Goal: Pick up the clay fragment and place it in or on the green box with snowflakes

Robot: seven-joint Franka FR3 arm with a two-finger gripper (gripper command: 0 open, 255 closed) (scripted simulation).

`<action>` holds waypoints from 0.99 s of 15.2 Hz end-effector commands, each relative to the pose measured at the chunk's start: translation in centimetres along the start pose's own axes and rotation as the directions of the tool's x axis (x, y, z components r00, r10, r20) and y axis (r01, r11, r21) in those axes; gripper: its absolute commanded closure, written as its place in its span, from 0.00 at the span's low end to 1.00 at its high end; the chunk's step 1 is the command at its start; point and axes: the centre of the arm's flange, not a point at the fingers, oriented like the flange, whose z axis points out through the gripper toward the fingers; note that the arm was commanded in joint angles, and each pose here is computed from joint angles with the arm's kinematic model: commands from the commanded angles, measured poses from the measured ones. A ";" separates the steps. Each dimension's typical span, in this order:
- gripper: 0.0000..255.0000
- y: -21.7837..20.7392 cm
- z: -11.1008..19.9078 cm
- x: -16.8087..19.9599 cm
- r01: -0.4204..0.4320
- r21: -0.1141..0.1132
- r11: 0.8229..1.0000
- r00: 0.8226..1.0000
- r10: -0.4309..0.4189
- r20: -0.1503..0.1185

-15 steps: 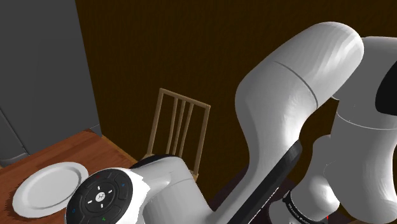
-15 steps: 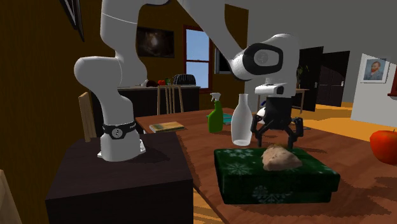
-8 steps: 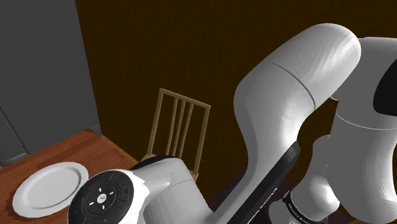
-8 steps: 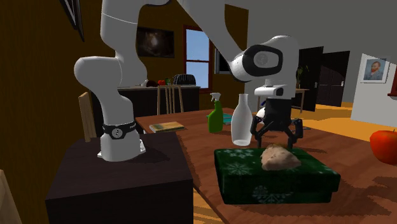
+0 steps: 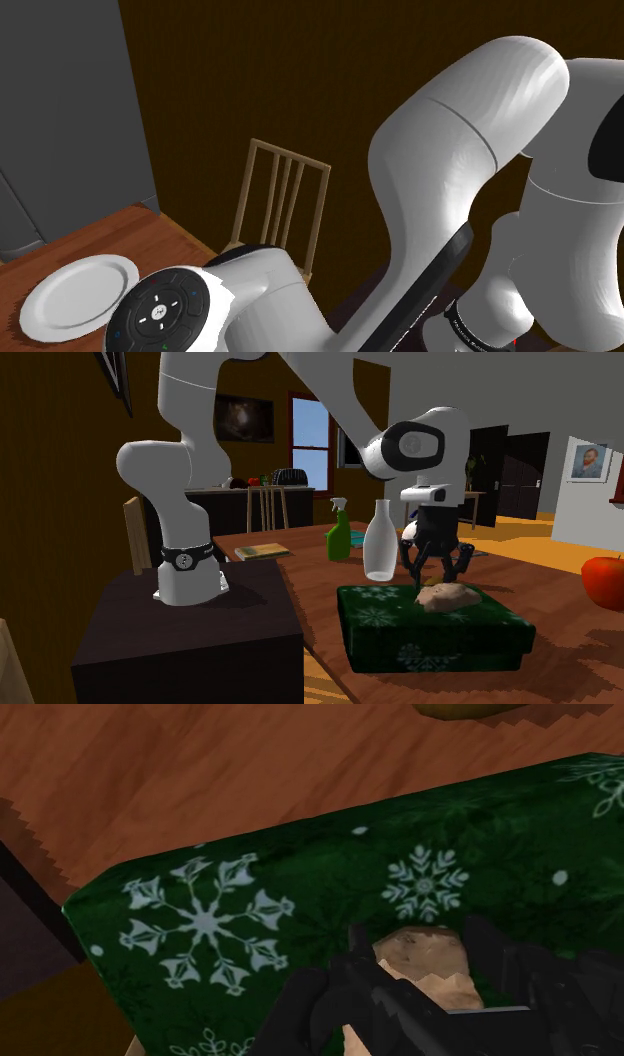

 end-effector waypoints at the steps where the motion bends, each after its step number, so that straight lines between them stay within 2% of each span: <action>1: 1.00 0.0 0.1 0.0 0.000 -0.002 1.000 1.000 0.000 0.001; 15: 1.00 0.3 -6.6 0.9 0.000 -0.002 1.000 1.000 0.000 0.001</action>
